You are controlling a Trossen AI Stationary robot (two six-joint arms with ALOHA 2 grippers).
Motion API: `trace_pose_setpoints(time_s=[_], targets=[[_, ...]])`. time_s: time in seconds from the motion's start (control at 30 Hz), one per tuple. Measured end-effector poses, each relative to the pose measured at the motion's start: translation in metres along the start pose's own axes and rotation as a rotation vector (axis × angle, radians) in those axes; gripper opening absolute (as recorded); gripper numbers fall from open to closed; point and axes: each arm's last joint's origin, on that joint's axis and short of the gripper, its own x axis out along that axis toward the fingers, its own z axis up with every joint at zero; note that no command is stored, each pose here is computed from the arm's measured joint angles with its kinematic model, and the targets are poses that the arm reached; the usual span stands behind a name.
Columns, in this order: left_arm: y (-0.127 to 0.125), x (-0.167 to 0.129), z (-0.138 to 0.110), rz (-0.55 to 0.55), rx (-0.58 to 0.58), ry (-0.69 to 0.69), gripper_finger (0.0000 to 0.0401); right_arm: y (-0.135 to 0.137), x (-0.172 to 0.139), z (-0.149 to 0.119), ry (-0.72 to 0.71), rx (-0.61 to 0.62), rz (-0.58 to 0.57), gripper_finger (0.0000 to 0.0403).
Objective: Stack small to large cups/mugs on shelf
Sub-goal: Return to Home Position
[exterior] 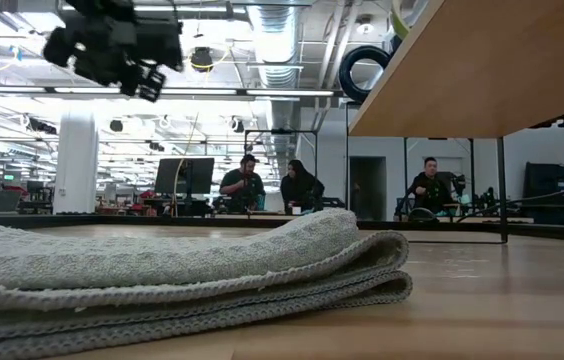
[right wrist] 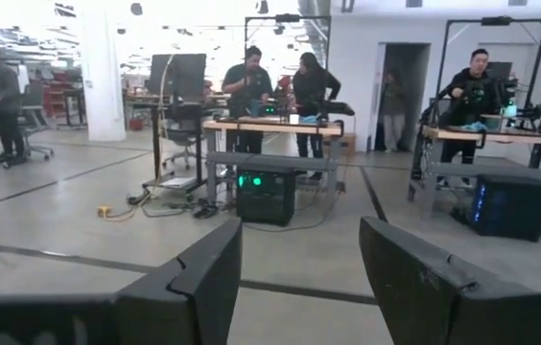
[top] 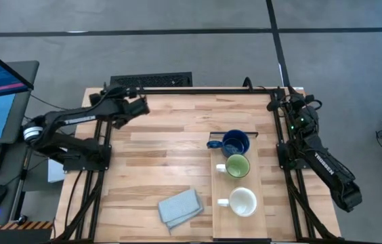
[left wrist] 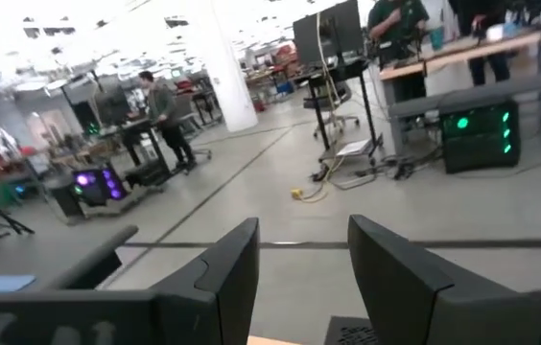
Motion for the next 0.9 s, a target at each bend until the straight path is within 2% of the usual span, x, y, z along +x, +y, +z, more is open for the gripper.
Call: trace_pose_setpoints(time_s=[0.13,0.33,0.43,0.57,0.67,0.77,0.83,0.9], targets=[[-0.021,0.014,-0.004,0.062,0.062,0.017,0.0153,0.0,0.0,0.0,0.0,-0.005,0.0,0.0235],[-0.03,0.031,-0.008,0.127,-0.021,0.041,0.0153,0.0,0.0,-0.001,0.009,-0.007,0.001,0.0235],[-0.033,0.041,-0.002,0.163,-0.048,0.048,0.0153,0.0,0.0,-0.001,0.008,-0.007,0.001,0.0235],[-0.034,0.063,0.012,0.246,0.053,0.074,0.0153,0.0,0.0,-0.001,0.014,-0.008,0.001,0.0235],[-0.034,0.087,0.022,0.255,0.006,0.16,0.0153,0.0,0.0,-0.003,0.029,-0.012,0.003,0.0235],[-0.035,0.116,0.031,0.196,-0.087,0.228,0.0153,0.0,0.0,-0.003,0.032,-0.012,0.003,0.0235],[-0.039,0.128,0.039,0.123,-0.146,0.212,0.0153,0.0,0.0,-0.003,0.036,-0.013,0.004,0.0235],[-0.047,0.139,0.047,-0.056,-0.189,0.152,0.0153,0.0,0.0,-0.004,0.042,-0.015,0.004,0.0235]])
